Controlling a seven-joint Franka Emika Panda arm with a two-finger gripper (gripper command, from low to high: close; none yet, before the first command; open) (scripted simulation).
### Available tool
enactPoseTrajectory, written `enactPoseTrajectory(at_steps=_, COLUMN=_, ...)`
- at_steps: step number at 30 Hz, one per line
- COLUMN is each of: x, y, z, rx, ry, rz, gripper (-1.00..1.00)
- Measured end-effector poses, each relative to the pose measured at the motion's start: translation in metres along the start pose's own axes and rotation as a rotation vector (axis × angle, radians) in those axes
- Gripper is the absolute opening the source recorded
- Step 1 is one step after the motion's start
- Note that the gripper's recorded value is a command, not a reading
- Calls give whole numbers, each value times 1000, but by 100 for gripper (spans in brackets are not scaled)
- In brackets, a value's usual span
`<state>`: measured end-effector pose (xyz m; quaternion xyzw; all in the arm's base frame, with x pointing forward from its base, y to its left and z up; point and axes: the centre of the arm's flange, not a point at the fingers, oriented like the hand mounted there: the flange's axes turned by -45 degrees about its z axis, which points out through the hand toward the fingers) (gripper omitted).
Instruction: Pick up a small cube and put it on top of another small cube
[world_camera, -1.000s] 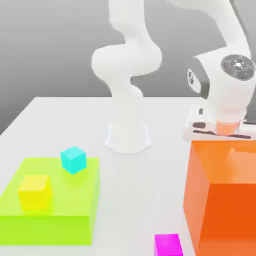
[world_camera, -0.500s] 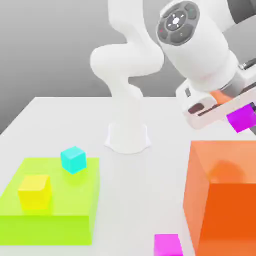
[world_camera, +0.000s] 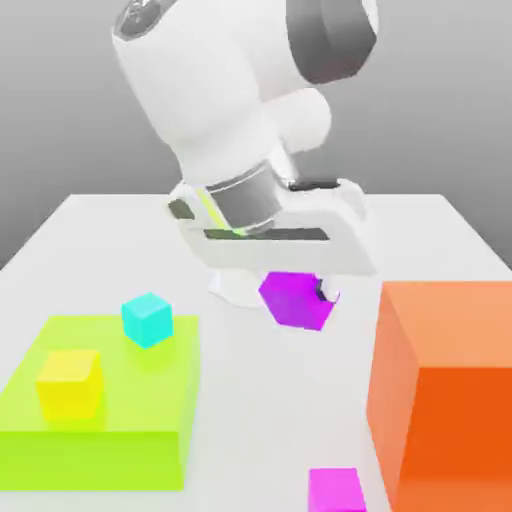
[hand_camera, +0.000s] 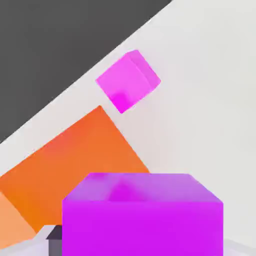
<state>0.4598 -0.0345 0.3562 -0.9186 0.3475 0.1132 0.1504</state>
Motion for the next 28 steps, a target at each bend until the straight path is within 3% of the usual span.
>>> enactPoseTrajectory(at_steps=12, x=75, y=123, z=-34, rx=-115, ry=266, rz=463, gripper=-100)
enactPoseTrajectory(at_steps=14, x=82, y=148, z=-48, rx=-105, ry=337, rz=550, gripper=-100)
enactPoseTrajectory(at_steps=17, x=95, y=162, z=-20, rx=-100, ry=366, rz=578, gripper=-100)
enactPoseTrajectory(at_steps=18, x=99, y=164, z=-7, rx=-100, ry=368, rz=579, gripper=100)
enactPoseTrajectory(at_steps=24, x=100, y=164, z=0, rx=-102, ry=369, rz=575, gripper=100)
enactPoseTrajectory(at_steps=28, x=88, y=158, z=-40, rx=-102, ry=370, rz=581, gripper=100)
